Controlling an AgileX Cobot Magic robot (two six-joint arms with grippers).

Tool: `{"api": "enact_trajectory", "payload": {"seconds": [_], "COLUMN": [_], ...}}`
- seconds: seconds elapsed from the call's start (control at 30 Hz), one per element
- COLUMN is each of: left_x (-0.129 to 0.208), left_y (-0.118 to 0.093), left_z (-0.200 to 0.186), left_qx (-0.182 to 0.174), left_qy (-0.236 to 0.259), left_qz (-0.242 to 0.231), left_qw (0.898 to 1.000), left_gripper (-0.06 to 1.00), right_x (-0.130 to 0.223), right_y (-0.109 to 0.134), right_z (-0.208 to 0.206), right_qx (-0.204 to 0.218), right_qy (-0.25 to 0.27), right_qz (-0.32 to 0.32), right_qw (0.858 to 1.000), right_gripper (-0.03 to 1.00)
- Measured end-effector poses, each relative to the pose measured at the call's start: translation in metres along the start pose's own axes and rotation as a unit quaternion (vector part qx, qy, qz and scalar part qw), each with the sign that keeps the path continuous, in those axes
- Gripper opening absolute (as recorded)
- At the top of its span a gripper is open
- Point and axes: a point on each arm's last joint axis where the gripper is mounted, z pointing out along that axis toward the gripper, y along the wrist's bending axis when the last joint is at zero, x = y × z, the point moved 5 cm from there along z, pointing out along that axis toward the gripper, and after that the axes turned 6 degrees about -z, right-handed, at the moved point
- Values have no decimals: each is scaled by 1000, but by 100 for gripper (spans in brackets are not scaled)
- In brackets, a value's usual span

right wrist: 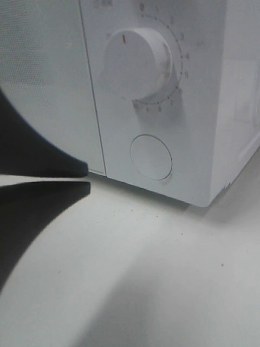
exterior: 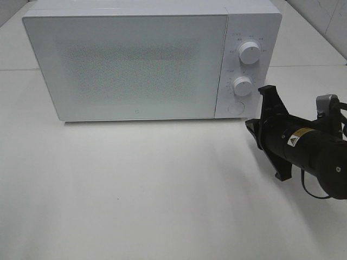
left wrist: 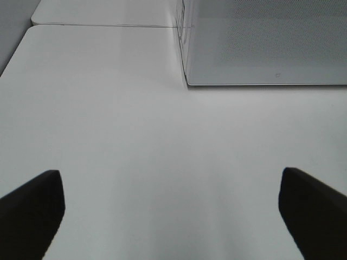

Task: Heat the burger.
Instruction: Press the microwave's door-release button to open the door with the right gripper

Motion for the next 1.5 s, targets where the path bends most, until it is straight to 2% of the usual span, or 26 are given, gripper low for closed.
{"api": "enact_trajectory", "payload": {"seconds": [0.23, 0.53, 1.1, 1.5], "left_x": [0, 0, 0, 0], "left_y": [0, 0, 0, 0], "left_z": [0, 0, 0, 0], "left_qx": [0, 0, 0, 0], "left_qy": [0, 0, 0, 0], "left_qz": [0, 0, 0, 0], "left_qw": [1000, 1000, 1000, 1000], "left_gripper": [100, 100, 100, 100], "right_x": [-2, -4, -1, -2], "right_y": [13, 16, 4, 14], "right_z": [21, 44, 63, 71], "right_qx": [-15, -6, 16, 1], "right_qy": [-9, -27, -30, -33], "right_qz": [42, 87, 98, 99], "right_qw": [999, 996, 995, 995], "right_gripper": [0, 0, 0, 0]}}
